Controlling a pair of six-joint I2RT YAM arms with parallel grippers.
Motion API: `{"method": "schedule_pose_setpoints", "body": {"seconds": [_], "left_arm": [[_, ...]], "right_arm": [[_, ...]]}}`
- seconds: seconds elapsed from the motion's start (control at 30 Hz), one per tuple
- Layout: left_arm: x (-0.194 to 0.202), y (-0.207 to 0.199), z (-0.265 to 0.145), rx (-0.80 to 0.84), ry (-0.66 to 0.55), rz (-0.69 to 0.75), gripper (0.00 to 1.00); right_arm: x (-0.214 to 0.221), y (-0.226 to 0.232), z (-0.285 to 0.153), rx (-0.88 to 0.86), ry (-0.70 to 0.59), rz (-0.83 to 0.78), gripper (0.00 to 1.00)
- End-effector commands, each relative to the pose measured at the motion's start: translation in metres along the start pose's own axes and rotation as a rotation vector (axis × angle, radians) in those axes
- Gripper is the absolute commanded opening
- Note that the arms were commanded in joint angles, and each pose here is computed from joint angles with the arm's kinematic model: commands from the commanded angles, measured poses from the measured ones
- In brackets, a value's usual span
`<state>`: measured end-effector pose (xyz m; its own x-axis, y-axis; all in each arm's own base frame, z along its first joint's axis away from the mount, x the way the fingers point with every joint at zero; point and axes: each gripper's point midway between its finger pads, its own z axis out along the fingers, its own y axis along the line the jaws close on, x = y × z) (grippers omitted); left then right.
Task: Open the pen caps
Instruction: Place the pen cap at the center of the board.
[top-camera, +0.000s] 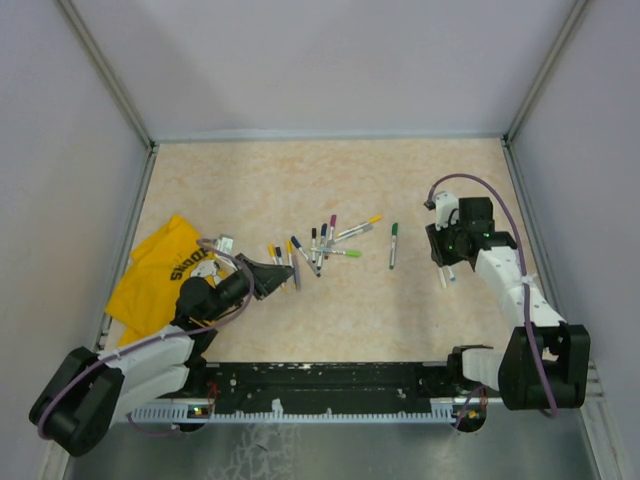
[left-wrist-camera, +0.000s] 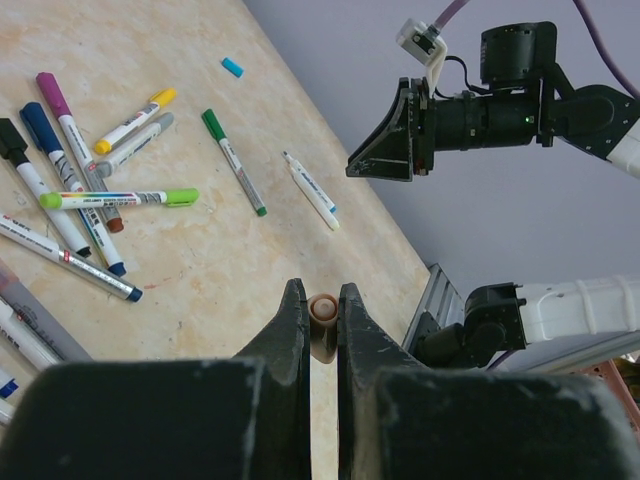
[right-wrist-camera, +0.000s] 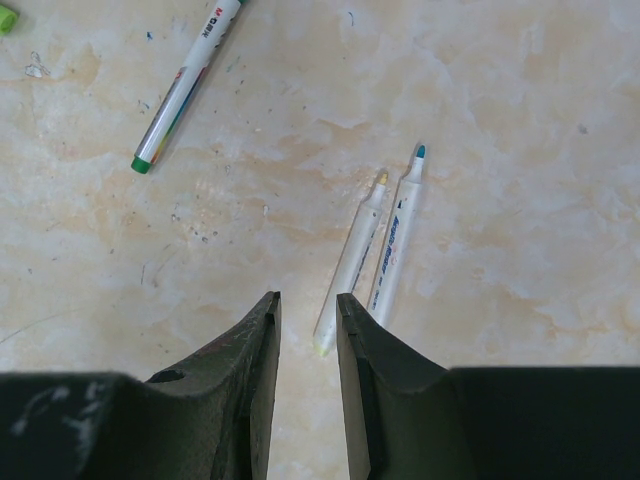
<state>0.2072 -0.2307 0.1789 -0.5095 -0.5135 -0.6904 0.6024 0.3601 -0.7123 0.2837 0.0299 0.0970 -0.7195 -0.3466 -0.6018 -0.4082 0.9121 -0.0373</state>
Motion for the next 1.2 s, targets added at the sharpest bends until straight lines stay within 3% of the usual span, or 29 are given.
{"method": "schedule_pose_setpoints", "body": {"seconds": [0.0, 0.53, 1.17], "left_arm": [[-0.012, -0.018, 0.008, 0.072, -0.015, 0.006, 0.0], [0.003, -0.027, 0.03, 0.08, 0.042, 0.003, 0.0], [0.051, -0.052, 0.089, 0.108, 0.153, 0.026, 0.0]], "right_arm": [[-0.017, -0.004, -0.009, 0.018, -0.064, -0.023, 0.29], [-0.018, -0.003, -0.011, 0.012, -0.071, -0.026, 0.29], [-0.02, -0.005, -0.012, 0.026, -0.081, -0.028, 0.29]]}}
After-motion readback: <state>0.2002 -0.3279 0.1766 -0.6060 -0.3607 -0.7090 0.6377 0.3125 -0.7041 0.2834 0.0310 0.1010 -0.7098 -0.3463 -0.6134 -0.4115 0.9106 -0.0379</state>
